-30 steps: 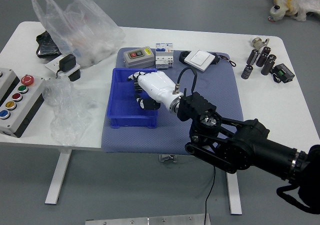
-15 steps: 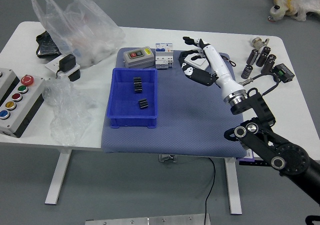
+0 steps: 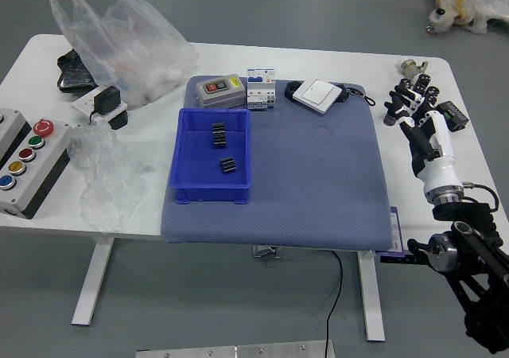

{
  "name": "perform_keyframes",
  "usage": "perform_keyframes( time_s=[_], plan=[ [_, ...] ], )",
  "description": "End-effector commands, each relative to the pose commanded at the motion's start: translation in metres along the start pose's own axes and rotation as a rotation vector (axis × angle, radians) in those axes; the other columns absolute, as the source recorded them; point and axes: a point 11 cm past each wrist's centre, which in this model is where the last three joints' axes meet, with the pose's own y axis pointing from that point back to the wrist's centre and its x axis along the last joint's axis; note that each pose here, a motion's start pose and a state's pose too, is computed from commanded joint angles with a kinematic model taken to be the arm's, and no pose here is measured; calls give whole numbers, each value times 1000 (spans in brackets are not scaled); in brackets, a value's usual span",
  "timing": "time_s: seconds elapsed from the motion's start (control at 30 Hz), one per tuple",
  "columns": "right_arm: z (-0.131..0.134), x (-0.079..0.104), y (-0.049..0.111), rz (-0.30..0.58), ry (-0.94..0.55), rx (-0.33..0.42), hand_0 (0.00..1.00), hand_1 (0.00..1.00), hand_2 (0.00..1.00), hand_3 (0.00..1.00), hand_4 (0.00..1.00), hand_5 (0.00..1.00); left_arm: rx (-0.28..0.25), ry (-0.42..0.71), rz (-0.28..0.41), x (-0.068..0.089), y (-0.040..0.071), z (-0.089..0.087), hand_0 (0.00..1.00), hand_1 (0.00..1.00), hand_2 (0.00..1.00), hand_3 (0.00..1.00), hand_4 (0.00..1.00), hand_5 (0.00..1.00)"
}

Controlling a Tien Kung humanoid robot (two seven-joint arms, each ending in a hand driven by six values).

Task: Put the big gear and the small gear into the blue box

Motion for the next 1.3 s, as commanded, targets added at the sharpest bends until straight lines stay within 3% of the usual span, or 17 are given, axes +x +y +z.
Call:
perform_keyframes(
  time_s=[0.03, 0.27, 0.43, 0.73, 1.3],
  plan=[
    [-1, 4, 0, 21, -32, -2, 805, 725, 721, 687, 810, 620, -1, -2, 1, 0, 0, 1, 619, 471, 502, 656, 695, 288],
    [-11, 35, 0, 161, -215, 15, 776, 709, 705, 676, 803, 611, -34, -23, 0, 2, 0, 12, 619, 472, 502, 656, 695, 288],
    [-22, 51, 0, 212, -252, 45, 781, 708, 702, 672, 817, 639, -53, -34, 7, 8, 0, 19, 619, 472, 502, 657, 695, 287],
    [-39, 66, 2, 259, -257, 102, 773, 702, 701, 671, 819, 644, -36, -18, 24, 18, -1, 13, 619, 472, 501, 658, 695, 287],
    [-46, 75, 5, 288, -254, 128, 751, 692, 698, 675, 816, 644, -31, -10, 22, 17, -1, 12, 620, 472, 502, 658, 695, 287]
  ],
)
